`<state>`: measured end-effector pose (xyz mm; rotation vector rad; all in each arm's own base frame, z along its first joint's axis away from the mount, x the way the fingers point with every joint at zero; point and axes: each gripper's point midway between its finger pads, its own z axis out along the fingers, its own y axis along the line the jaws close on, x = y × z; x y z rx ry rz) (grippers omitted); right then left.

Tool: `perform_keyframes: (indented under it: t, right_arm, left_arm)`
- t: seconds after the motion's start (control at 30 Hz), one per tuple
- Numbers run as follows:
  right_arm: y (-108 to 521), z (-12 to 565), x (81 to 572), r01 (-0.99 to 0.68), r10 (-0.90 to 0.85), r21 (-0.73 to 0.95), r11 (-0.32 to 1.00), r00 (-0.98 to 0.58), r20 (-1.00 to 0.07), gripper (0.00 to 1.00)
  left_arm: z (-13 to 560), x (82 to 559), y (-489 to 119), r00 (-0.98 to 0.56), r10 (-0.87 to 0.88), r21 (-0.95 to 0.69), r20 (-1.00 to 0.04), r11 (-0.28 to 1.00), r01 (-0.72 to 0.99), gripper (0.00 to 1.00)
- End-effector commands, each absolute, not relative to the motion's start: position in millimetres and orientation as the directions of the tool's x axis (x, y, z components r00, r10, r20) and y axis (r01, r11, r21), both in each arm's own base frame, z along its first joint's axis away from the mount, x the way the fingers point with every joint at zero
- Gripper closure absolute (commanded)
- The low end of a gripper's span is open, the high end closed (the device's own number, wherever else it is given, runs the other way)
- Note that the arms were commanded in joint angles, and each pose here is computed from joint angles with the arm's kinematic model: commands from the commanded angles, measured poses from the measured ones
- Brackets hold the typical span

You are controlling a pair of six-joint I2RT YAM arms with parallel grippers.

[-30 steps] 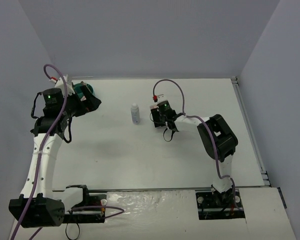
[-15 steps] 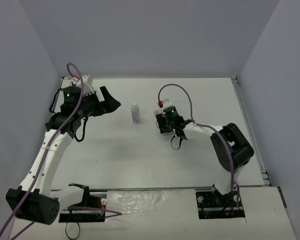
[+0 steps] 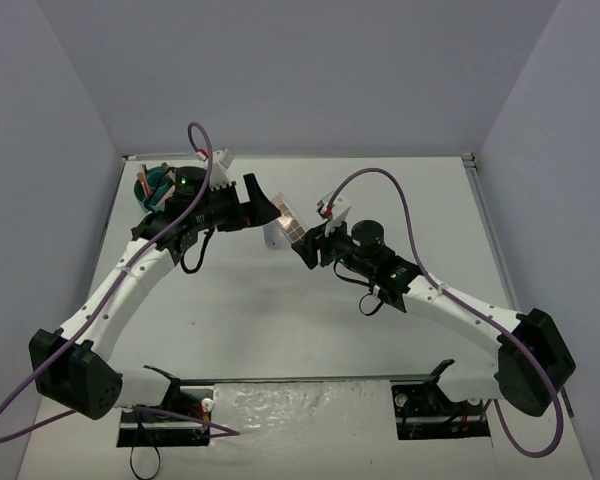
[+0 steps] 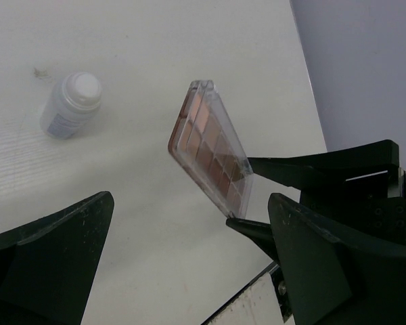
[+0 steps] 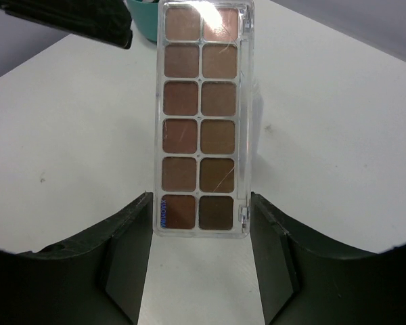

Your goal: Organize the makeup

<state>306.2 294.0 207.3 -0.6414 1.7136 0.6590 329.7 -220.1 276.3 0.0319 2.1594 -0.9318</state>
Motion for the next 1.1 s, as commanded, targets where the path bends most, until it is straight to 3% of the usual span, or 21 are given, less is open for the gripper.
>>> perform_keyframes:
  t: [0.0,0.1,0.47,0.67,0.83,0.9,0.97,1.07]
  right_arm:
    - [313,263,288,-0.818,0.035,0.086,0.568,-0.080,-0.996,0.99]
    - [316,270,283,-0.836,0.047,0.082,0.543,-0.068,-0.997,0.98]
    - [319,279,277,-0.855,0.076,0.081,0.513,-0.049,-0.996,0.98]
    - [320,276,280,-0.851,0.080,0.084,0.518,-0.049,-0.996,0.90]
    - [319,274,283,-0.846,0.081,0.086,0.527,-0.051,-0.995,0.69]
    - [318,275,285,-0.839,0.080,0.087,0.537,-0.052,-0.995,0.52]
    - [316,276,286,-0.834,0.078,0.085,0.545,-0.051,-0.996,0.27]
    - [309,280,290,-0.815,0.065,0.074,0.574,-0.045,-0.997,0.03]
  left_arm:
    - [338,340,-233,-0.595,-0.316,-0.616,-0.739,0.674,0.408,0.04]
    - [344,340,-237,-0.588,-0.332,-0.630,-0.737,0.651,0.422,0.11]
    - [331,340,-251,-0.636,-0.308,-0.649,-0.707,0.640,0.411,0.51]
    - [337,339,-251,-0.625,-0.316,-0.650,-0.714,0.633,0.422,0.87]
    - [340,338,-251,-0.618,-0.320,-0.649,-0.718,0.630,0.426,1.00]
    - [341,340,-248,-0.606,-0.322,-0.637,-0.728,0.646,0.422,1.00]
    - [339,340,-244,-0.600,-0.311,-0.618,-0.737,0.668,0.414,1.00]
    - [340,346,-230,-0.564,-0.296,-0.563,-0.770,0.731,0.385,1.00]
